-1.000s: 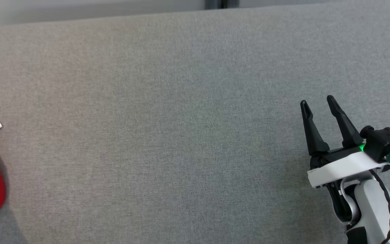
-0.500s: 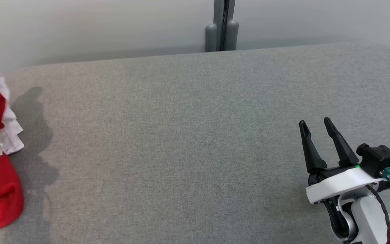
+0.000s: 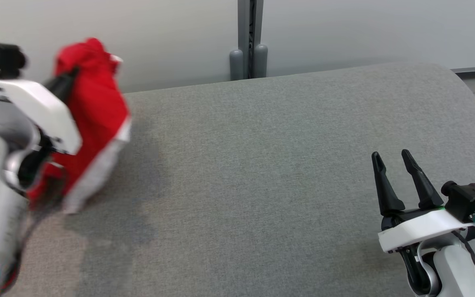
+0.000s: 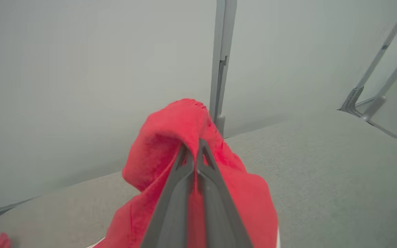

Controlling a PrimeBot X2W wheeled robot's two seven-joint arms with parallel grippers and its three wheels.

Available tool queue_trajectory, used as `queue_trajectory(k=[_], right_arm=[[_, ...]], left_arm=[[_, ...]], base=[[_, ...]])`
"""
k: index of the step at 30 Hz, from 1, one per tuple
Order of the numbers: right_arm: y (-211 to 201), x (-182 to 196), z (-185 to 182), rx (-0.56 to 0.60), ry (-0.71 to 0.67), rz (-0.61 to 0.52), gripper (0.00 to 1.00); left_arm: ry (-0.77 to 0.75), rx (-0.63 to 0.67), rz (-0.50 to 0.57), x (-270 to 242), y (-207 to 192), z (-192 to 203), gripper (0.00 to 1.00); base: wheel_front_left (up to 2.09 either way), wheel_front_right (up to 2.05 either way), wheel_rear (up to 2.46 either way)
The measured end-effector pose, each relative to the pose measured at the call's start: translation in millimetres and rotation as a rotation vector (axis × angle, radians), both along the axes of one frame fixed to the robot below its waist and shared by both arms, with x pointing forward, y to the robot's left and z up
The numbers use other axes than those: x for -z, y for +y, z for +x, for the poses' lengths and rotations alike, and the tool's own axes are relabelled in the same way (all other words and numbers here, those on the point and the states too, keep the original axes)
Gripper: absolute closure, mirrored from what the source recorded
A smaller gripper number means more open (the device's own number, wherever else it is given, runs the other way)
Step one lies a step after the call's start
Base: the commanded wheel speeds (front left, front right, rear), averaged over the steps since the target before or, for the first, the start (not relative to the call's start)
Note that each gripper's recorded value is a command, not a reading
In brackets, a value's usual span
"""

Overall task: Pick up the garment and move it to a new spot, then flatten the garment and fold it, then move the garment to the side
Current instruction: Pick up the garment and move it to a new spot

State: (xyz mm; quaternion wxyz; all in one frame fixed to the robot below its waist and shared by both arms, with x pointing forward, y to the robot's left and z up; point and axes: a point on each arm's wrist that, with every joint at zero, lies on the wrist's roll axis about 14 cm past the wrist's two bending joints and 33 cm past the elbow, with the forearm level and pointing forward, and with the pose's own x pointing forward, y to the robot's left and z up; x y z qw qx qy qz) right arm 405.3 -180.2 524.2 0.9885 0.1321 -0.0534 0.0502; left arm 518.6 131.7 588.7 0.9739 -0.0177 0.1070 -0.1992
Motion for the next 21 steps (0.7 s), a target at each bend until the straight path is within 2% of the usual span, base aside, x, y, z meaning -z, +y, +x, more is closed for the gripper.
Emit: queue_trajectory(k=[5,9,10,11,16,21], right_arm=[[-9.2,-0.6,-2.0,0.027,-0.002,0.006,0.0],[-16.4,2.5,-3.4,0.049,0.007,0.007,0.0],[-16.4,2.5,-3.4,0.049,0.007,0.007,0.0],[-21.1,3.1,-4.2,0.063,0.009,0.007,0.0],[-31.8,2.0,-10.8,0.101,0.007,0.013,0.0],[-42.0,3.4,-16.8,0.137,0.014,0.018,0.0]], left_arm=[[0.029,0.119,-0.099,19.2,-68.8,-25.2,1.0],[0.11,0.23,-0.174,45.3,-126.7,-53.0,1.0],[0.11,0.23,-0.174,45.3,-126.7,-53.0,1.0],[0.133,0.267,-0.211,51.1,-148.0,-61.3,1.0],[0.169,0.318,-0.29,61.0,-185.5,-71.8,1.0],[0.229,0.394,-0.296,79.4,-223.4,-83.5,1.0]], base=[[0.0,0.0,0.0],[0.0,0.0,0.0],[0.0,0.0,0.0],[0.0,0.0,0.0],[0.0,0.0,0.0],[0.0,0.0,0.0]])
